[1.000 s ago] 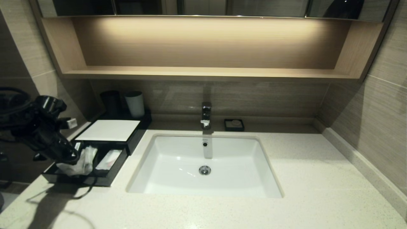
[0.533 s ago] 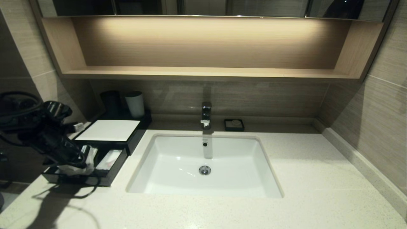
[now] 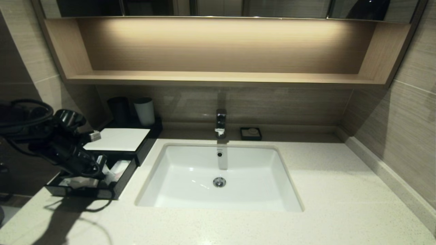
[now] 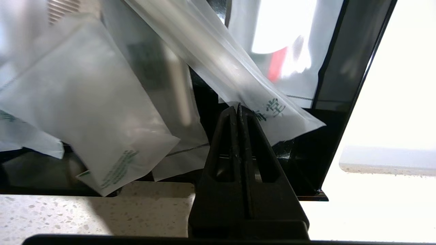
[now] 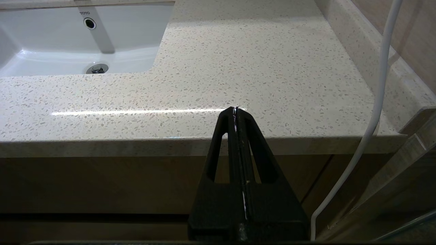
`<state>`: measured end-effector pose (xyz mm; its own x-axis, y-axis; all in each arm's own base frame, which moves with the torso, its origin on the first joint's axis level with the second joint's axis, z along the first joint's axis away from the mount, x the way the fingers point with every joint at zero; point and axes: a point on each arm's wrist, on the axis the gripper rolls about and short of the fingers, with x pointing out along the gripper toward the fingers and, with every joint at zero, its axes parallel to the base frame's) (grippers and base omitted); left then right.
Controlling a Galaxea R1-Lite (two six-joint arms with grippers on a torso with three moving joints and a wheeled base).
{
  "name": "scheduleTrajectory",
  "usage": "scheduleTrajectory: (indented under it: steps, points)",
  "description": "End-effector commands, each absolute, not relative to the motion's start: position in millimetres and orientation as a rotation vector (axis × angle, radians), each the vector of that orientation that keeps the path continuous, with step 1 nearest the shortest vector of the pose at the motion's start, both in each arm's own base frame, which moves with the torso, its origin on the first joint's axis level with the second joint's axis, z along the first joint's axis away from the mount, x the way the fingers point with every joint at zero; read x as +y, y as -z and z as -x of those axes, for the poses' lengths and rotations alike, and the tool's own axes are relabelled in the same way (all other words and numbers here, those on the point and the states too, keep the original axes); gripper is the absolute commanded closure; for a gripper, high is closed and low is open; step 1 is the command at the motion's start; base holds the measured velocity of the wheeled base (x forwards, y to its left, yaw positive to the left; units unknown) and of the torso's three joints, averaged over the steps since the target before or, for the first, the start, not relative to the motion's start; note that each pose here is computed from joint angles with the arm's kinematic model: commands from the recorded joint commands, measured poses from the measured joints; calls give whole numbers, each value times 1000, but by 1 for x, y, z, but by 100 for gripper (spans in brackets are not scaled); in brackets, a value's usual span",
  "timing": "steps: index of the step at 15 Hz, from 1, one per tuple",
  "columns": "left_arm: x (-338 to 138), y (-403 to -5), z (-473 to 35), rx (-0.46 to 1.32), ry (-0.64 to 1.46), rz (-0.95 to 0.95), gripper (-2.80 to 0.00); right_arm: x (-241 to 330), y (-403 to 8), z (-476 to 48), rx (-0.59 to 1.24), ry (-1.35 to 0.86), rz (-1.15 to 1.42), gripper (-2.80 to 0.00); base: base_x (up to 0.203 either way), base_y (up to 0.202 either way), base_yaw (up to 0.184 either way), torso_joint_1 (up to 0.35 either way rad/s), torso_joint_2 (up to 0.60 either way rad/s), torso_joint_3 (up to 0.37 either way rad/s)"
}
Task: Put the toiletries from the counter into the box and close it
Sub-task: Close the drawer
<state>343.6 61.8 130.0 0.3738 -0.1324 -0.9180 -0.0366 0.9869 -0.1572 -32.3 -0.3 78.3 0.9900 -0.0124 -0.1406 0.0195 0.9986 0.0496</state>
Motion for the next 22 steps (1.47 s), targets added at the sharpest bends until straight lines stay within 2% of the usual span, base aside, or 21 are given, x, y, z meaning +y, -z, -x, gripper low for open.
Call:
scheduleTrajectory:
  steps: [1, 6, 9, 15, 22]
  points:
    - [69, -143, -338, 1149, 39, 164, 0, 0, -78, 32, 142, 16, -51, 0, 0, 0, 0, 0, 0, 0]
    - [76, -186, -309, 1045, -12, 161, 0, 0, -78, 32, 142, 16, -51, 0, 0, 0, 0, 0, 0, 0]
    - [73, -196, -281, 1184, -124, 129, 0, 0, -78, 32, 142, 16, -51, 0, 0, 0, 0, 0, 0, 0]
    - [90, -158, -277, 1378, -157, 139, 0, 0, -78, 32, 142, 16, -51, 0, 0, 0, 0, 0, 0, 0]
    - [96, -130, -294, 1445, -84, 162, 0, 0, -78, 32, 142, 16, -51, 0, 0, 0, 0, 0, 0, 0]
